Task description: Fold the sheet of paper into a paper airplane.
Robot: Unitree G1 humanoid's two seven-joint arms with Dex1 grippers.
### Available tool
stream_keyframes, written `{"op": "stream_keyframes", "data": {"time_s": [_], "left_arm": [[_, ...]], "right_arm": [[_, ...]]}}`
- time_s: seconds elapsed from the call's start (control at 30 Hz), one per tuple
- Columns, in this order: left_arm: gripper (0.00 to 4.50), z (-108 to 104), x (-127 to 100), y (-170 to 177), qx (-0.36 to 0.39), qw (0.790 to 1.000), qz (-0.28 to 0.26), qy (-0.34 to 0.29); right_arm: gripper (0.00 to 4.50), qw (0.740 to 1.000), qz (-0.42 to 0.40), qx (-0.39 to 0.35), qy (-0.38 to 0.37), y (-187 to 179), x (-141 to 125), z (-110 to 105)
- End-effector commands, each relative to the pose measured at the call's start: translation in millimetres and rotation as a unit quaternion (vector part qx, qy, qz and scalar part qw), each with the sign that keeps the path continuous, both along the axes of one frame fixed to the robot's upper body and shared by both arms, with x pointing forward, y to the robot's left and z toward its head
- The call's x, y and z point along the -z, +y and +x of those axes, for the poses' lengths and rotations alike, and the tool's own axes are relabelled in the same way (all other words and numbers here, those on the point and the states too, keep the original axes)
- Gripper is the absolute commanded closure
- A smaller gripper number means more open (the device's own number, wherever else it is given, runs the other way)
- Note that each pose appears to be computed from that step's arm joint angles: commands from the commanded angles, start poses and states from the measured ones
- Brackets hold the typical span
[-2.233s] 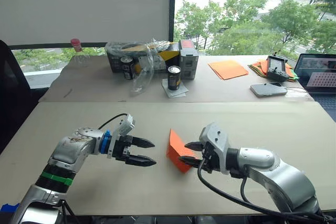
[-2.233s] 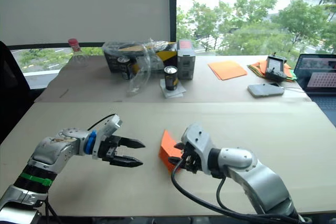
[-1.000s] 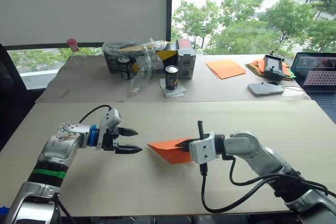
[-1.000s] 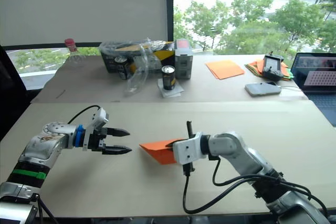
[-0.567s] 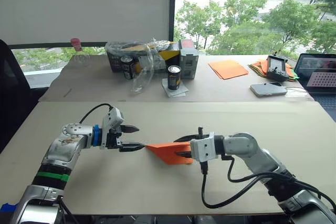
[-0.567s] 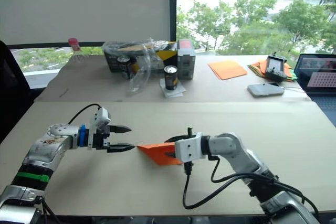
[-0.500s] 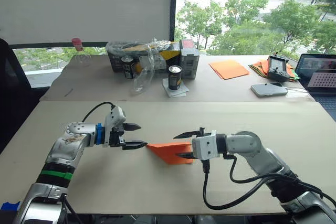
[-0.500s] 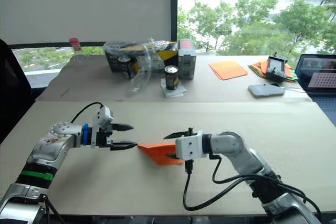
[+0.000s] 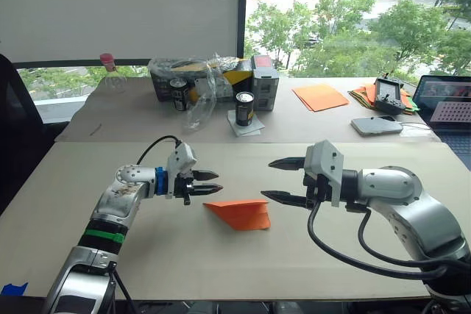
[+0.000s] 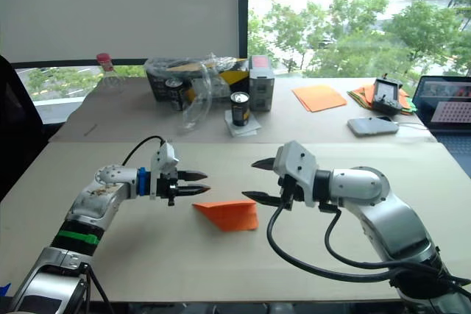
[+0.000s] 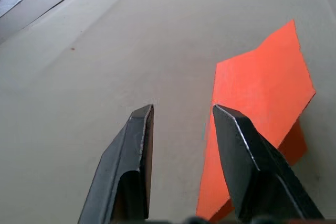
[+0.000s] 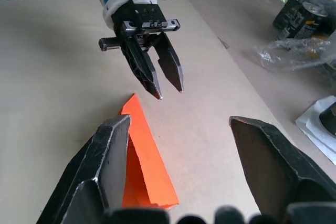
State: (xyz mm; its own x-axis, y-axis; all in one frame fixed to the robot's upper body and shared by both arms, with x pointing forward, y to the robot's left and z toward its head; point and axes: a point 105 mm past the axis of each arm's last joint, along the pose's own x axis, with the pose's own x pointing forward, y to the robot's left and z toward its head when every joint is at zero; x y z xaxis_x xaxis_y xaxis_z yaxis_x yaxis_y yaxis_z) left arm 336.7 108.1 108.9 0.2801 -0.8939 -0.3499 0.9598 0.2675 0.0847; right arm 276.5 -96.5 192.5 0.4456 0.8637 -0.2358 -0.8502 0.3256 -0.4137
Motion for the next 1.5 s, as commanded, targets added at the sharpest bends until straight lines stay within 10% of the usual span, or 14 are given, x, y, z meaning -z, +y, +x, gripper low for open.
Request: {"op": "stream_keyframes", "data": {"time_s": [0.03, 0.67, 1.13, 1.33, 1.5], "left_arm": [[4.20, -5.6, 7.8, -10.8, 0.030, 0.999, 0.021, -0.016], [4.47, -19.6, 40.0, -5.4, 0.057, 0.995, 0.074, -0.024], [4.47, -12.5, 32.1, 2.8, 0.040, 0.996, 0.077, -0.037], [4.50, -12.2, 31.4, 4.8, 0.038, 0.996, 0.077, -0.038], [4.50, -12.0, 31.9, 6.2, 0.037, 0.995, 0.080, -0.039]], "right_arm": [[1.16, 1.000, 0.010, 0.015, -0.010, -1.3, -3.0, -0.3], [1.16, 0.989, -0.139, -0.044, -0.031, -3.3, 73.4, -12.7], [1.16, 0.989, -0.119, -0.070, -0.045, 5.7, 69.2, 9.4], [2.99, 0.987, -0.121, -0.096, -0.040, 6.0, 66.0, 2.3], [2.99, 0.981, -0.153, -0.110, -0.037, 5.9, 78.7, -3.5]]}}
